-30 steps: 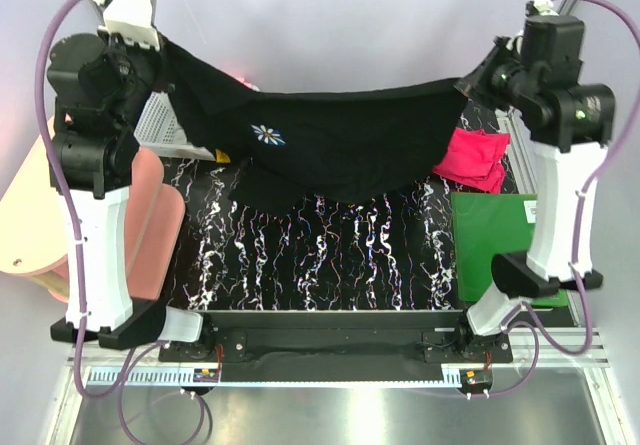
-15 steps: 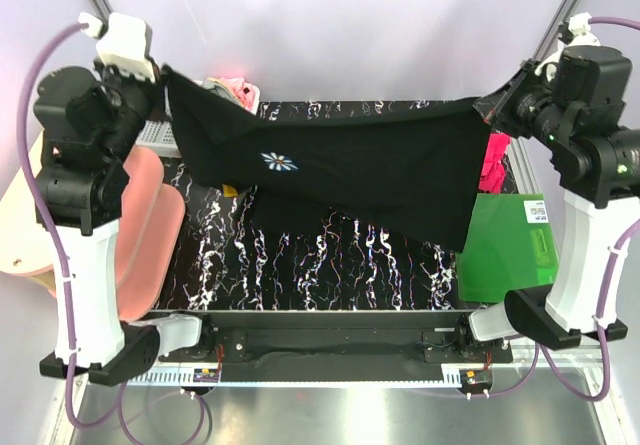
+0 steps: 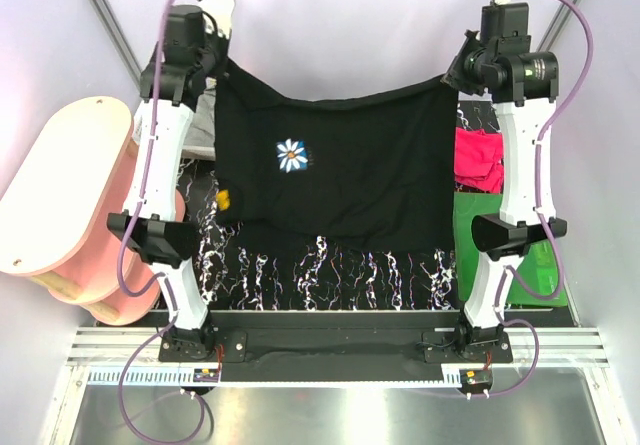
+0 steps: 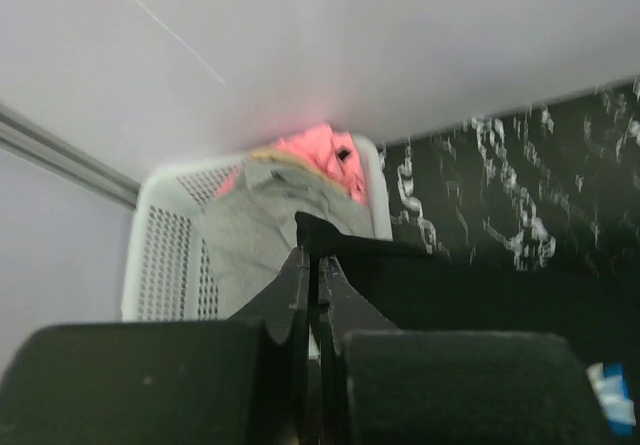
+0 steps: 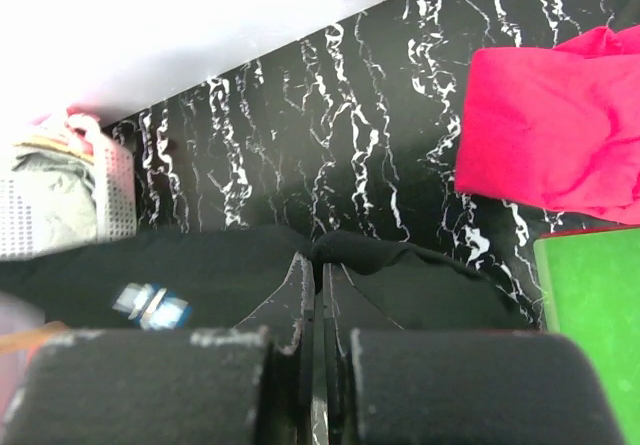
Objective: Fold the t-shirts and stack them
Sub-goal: Flatten the tshirt out
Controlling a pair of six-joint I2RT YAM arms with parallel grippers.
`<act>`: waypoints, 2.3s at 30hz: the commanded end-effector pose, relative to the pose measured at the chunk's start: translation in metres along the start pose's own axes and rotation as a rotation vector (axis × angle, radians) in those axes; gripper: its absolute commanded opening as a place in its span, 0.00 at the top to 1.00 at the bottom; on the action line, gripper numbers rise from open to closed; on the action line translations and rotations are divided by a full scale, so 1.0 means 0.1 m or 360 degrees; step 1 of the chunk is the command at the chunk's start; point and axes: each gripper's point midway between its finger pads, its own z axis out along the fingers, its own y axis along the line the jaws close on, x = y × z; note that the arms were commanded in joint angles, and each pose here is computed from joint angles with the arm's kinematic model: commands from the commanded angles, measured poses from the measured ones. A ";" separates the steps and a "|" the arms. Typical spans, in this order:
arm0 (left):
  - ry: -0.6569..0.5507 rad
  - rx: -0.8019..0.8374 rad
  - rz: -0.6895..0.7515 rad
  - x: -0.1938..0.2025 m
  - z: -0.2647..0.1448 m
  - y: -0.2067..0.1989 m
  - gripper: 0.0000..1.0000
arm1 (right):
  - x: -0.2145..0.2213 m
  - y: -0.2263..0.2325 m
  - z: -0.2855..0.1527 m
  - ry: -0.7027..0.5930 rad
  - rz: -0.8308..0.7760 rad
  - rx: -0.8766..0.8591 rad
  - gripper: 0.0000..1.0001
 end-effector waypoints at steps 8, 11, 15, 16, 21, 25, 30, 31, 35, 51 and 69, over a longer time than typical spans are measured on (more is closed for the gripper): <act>-0.0656 -0.0091 0.0020 -1.07 -2.20 0.20 1.00 | -0.24 0.21 -2.08 -0.0396 0.0033 -0.0485 1.00; -0.0773 -0.0077 -0.0022 -1.08 -2.83 0.26 1.00 | 0.00 0.15 -2.60 -0.0393 0.0053 -0.0588 1.00; -0.0848 -0.0051 -0.0069 -0.90 -3.52 0.32 1.00 | 0.44 -0.01 -3.09 -0.0328 0.0081 -0.0665 1.00; -0.0869 -0.0046 -0.0078 -0.78 -3.75 0.34 1.00 | 0.51 -0.04 -3.20 -0.0326 0.0095 -0.0687 1.00; -0.0931 -0.0034 -0.0085 -0.48 -4.39 0.39 1.00 | 0.89 -0.25 -3.75 -0.0340 0.0114 -0.0742 1.00; -0.0934 -0.0029 -0.0057 -0.35 -4.66 0.37 1.00 | 0.99 -0.28 -3.97 -0.0347 0.0138 -0.0789 1.00; -0.0919 0.0005 0.0027 -0.39 -4.60 0.21 1.00 | 0.98 -0.30 -3.81 -0.0294 0.0169 -0.0718 1.00; -0.0898 0.0037 0.0039 -0.40 -4.52 0.16 1.00 | 0.96 -0.31 -3.73 -0.0278 0.0175 -0.0685 1.00; -0.0720 0.0103 0.0056 -0.30 -3.84 0.09 1.00 | 0.91 -0.37 -3.34 -0.0232 0.0177 -0.0536 1.00; 0.0244 0.0166 0.0422 0.73 -0.65 -0.14 1.00 | 1.26 -0.92 -1.05 0.0086 0.0077 0.0167 1.00; 0.0407 0.0125 0.0510 1.06 0.47 -0.35 1.00 | 1.45 -1.13 0.61 0.0347 -0.0024 0.0506 1.00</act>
